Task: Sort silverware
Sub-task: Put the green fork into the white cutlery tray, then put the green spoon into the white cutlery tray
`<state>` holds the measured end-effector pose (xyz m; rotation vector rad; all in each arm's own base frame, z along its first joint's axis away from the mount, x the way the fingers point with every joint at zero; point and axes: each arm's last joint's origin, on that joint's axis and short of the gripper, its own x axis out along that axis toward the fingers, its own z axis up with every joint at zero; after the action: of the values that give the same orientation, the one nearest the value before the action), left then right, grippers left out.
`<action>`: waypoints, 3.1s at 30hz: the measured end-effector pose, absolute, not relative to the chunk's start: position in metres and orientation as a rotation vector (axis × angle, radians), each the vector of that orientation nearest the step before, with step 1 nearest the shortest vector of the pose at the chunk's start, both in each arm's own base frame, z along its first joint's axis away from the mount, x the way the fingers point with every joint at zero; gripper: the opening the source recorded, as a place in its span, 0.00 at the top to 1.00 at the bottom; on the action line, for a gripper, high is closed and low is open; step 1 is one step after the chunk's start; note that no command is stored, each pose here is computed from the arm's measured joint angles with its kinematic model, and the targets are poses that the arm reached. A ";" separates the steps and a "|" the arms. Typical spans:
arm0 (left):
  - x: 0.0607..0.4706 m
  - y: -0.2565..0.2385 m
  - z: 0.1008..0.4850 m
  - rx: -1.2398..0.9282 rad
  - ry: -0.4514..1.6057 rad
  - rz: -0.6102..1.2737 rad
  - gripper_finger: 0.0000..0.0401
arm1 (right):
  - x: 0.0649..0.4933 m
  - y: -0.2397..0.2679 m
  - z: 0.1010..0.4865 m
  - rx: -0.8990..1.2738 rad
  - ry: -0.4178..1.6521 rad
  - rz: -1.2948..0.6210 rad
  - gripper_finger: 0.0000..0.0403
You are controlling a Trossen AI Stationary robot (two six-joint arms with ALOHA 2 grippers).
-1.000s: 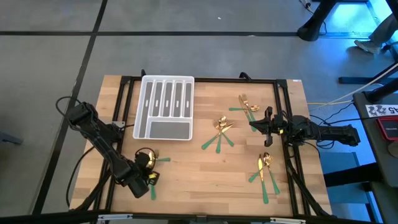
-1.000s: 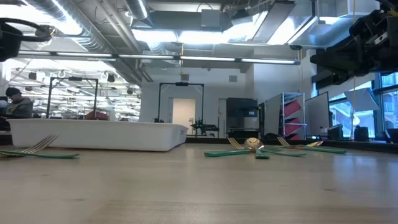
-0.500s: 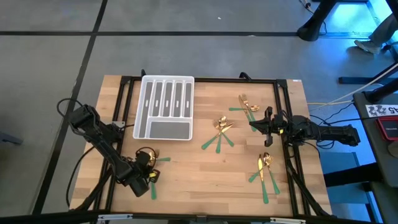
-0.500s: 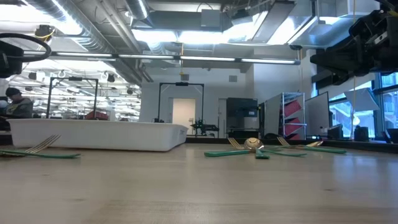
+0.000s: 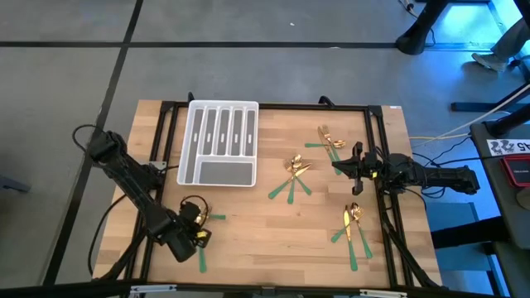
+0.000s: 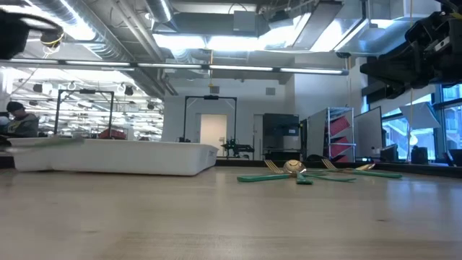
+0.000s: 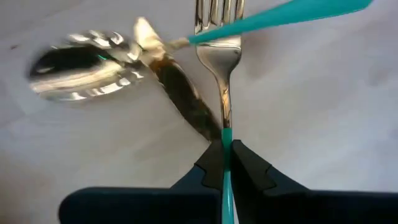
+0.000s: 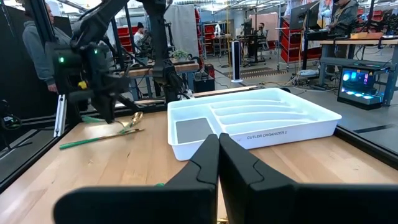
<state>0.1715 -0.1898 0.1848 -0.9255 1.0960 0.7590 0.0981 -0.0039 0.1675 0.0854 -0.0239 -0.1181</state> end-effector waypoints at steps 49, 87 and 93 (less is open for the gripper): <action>0.209 0.158 0.241 -0.802 0.694 0.970 1.00 | 0.098 -0.004 0.167 0.103 -0.025 -0.120 0.98; 0.204 0.193 0.211 -0.950 0.770 0.823 0.62 | 0.098 -0.004 0.168 0.134 -0.027 -0.118 0.98; 0.225 0.101 0.245 -0.752 0.839 0.727 0.68 | 0.098 -0.004 0.167 0.135 -0.026 -0.118 0.98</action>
<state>0.2253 0.1011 0.2453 -0.7517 0.8391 0.7267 0.0981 -0.0039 0.1674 0.1345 -0.0265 -0.1183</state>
